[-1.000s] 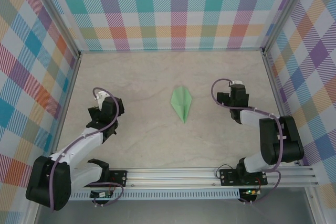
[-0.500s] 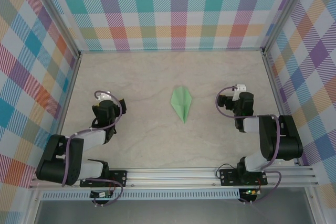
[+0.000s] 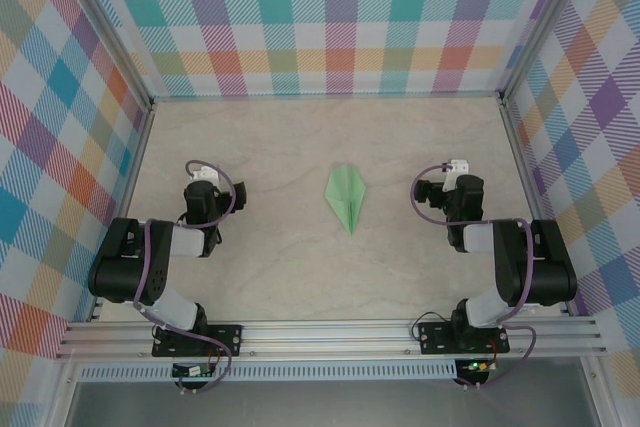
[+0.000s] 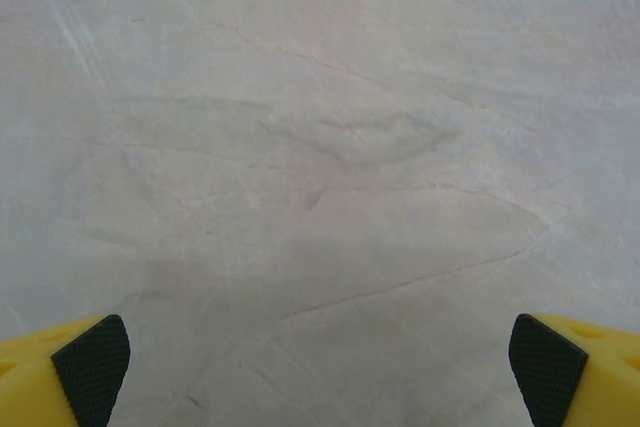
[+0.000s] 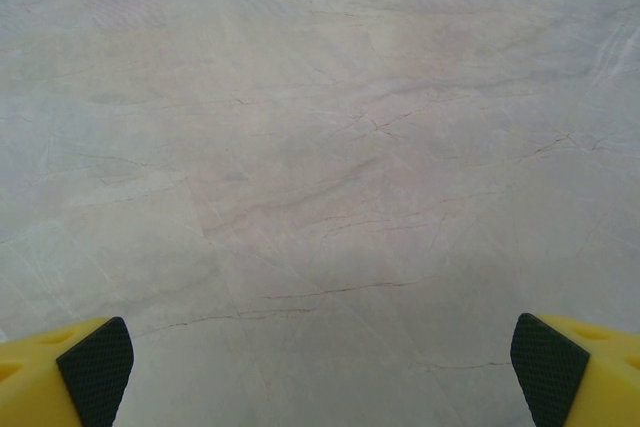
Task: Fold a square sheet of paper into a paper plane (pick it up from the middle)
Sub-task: Reset both arms
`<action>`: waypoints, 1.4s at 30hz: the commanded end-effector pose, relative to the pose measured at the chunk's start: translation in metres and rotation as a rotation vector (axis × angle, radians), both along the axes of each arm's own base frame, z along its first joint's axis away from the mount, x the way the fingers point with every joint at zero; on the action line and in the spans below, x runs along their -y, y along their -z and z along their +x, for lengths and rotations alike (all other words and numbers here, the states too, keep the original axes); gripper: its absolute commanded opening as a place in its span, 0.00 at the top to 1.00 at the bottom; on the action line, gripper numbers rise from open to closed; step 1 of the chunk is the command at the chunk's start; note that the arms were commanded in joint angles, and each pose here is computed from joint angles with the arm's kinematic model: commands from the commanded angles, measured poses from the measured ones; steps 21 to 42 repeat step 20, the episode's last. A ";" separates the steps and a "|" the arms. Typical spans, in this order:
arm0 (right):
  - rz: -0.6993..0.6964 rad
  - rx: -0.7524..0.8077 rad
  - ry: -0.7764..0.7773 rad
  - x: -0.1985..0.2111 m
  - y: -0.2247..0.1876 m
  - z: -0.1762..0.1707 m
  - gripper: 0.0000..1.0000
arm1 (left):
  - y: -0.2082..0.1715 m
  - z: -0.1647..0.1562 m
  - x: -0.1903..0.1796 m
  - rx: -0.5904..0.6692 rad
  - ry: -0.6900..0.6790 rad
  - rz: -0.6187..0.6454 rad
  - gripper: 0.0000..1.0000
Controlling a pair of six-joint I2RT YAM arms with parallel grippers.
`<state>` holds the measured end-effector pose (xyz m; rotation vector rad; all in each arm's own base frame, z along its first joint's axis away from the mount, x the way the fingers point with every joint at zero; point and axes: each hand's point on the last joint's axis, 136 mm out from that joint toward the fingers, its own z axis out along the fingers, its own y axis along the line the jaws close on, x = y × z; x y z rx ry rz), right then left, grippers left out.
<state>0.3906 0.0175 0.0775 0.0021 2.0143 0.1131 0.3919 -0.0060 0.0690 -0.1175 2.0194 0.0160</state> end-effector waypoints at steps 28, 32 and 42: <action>0.002 0.048 -0.028 -0.005 -0.013 0.006 0.00 | -0.010 0.006 0.003 0.030 0.022 -0.007 0.00; 0.002 0.048 -0.028 -0.005 -0.013 0.006 0.00 | -0.010 0.006 0.003 0.030 0.022 -0.007 0.00; 0.002 0.048 -0.028 -0.005 -0.013 0.006 0.00 | -0.010 0.006 0.003 0.030 0.022 -0.007 0.00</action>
